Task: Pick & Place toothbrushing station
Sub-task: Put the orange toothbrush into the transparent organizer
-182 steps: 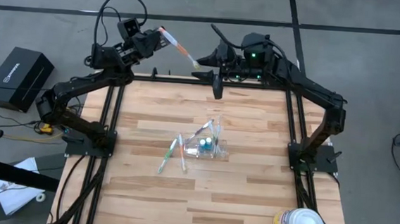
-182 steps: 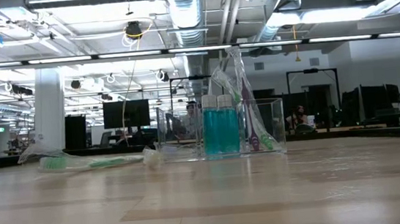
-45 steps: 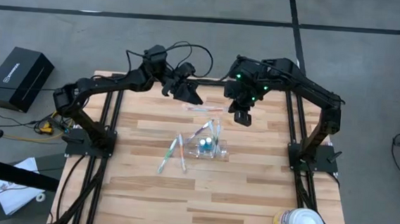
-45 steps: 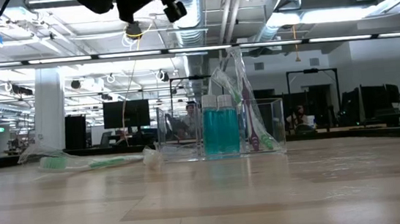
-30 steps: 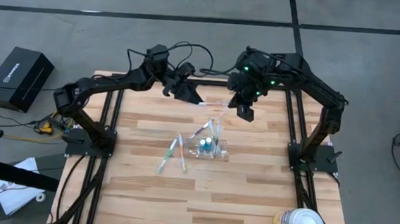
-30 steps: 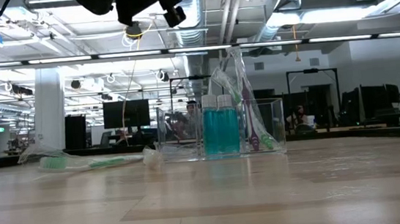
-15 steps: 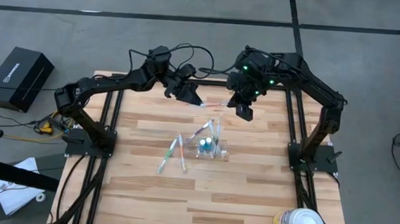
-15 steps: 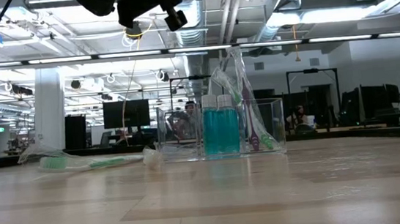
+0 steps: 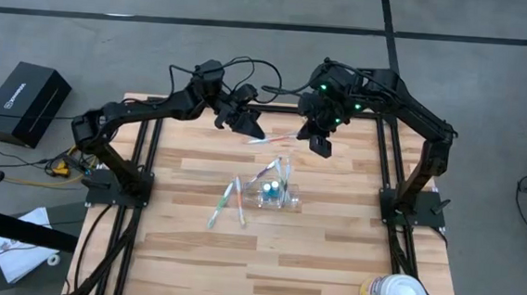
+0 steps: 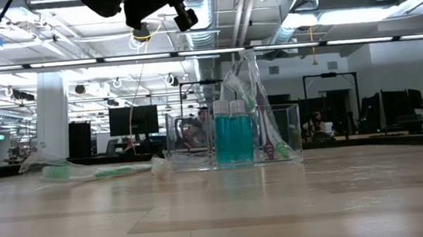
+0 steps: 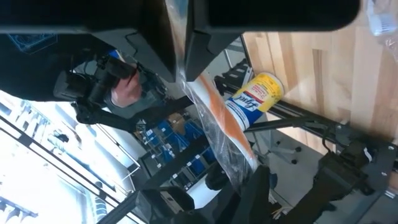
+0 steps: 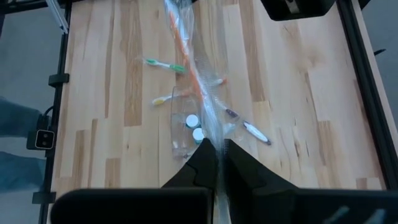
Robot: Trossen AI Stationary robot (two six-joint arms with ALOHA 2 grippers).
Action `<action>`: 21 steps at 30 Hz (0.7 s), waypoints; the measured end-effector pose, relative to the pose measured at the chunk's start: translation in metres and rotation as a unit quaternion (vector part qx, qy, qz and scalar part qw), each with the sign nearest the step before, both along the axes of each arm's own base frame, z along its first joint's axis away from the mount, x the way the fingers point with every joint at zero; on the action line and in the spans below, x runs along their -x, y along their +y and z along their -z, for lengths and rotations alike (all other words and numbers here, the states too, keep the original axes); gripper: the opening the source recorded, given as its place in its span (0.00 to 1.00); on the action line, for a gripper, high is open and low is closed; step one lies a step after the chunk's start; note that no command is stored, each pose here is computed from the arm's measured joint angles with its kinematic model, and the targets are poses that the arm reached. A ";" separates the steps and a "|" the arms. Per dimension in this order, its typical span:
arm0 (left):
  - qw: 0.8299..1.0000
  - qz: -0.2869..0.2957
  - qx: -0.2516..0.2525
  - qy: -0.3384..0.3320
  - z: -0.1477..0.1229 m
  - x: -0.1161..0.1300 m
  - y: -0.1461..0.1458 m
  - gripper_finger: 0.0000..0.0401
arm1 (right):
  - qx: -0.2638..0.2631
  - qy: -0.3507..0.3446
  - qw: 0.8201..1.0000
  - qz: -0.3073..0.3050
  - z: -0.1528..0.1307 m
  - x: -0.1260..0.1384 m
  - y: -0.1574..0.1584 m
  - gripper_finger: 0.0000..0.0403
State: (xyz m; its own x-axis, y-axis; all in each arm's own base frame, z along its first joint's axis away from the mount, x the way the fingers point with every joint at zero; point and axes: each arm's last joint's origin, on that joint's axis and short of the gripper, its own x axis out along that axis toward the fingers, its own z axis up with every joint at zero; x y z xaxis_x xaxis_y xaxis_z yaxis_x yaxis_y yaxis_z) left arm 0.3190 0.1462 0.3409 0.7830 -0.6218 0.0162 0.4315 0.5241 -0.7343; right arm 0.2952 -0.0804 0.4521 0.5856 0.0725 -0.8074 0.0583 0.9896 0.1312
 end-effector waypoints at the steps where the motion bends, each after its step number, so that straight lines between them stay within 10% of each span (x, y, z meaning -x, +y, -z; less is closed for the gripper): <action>1: 1.000 0.000 0.000 0.000 0.000 0.000 0.000 0.09 | 0.000 0.000 1.000 0.000 0.000 0.000 0.000 0.01; 21: 0.999 -0.038 -0.006 -0.007 -0.001 0.001 0.006 0.00 | -0.003 -0.009 1.000 0.021 -0.003 0.002 -0.003 0.04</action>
